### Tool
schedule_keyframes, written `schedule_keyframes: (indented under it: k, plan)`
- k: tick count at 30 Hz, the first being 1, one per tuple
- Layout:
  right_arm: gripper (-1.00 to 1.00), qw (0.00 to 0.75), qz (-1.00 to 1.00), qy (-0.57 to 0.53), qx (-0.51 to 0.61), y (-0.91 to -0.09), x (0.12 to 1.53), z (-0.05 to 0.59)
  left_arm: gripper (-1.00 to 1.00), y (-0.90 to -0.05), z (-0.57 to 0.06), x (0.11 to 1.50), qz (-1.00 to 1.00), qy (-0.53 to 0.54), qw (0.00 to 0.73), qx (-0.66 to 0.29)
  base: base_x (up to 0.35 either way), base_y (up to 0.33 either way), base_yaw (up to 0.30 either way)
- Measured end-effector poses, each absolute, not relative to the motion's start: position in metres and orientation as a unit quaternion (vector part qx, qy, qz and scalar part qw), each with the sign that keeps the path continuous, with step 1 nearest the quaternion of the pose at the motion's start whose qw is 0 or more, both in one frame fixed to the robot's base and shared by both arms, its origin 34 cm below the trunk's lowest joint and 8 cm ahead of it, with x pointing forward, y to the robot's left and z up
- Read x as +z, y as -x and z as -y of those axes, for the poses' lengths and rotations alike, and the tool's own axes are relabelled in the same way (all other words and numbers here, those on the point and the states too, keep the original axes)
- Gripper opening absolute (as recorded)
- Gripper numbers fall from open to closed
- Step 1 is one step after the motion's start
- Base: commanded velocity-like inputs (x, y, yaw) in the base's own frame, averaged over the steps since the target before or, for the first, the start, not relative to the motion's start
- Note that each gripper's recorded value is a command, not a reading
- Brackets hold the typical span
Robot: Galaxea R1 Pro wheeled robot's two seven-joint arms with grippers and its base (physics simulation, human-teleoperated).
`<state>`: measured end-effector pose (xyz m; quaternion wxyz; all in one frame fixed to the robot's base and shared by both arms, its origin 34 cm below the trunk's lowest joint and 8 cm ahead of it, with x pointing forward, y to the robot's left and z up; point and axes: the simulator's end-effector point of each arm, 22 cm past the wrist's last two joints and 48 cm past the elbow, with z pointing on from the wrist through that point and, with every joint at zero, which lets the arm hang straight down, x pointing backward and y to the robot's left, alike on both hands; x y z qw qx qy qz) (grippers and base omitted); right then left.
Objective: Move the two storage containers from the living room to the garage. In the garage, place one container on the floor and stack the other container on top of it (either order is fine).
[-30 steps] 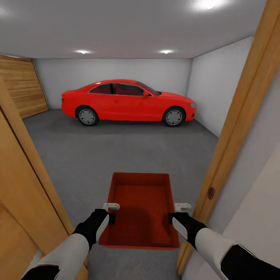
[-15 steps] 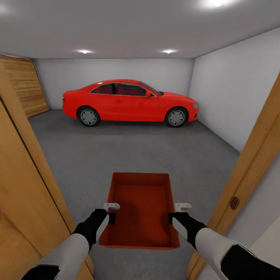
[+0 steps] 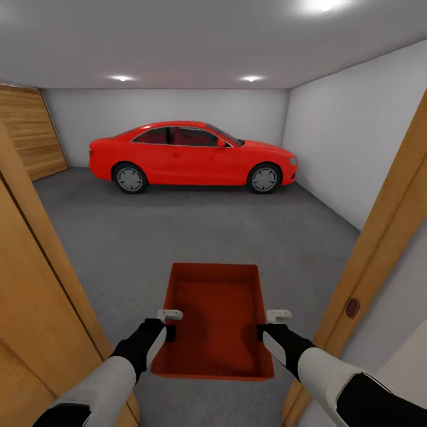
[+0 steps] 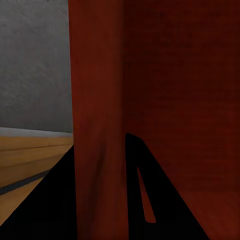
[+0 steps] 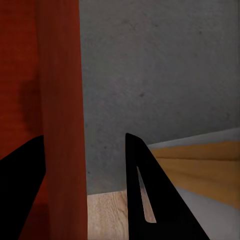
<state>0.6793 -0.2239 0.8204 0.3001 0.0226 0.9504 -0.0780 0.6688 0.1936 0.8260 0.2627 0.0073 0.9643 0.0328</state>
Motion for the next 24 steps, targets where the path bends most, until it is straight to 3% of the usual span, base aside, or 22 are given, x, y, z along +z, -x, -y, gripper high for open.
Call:
schedule_keyframes:
  k: [24]
  plan:
    - [-1.00,0.300,-0.950,-0.023,-0.078,-0.6794,0.8204,0.2239,-1.00,-0.6690,-0.1937,0.8264,-0.964,-0.007,0.263,0.033,0.000,0.000,0.000]
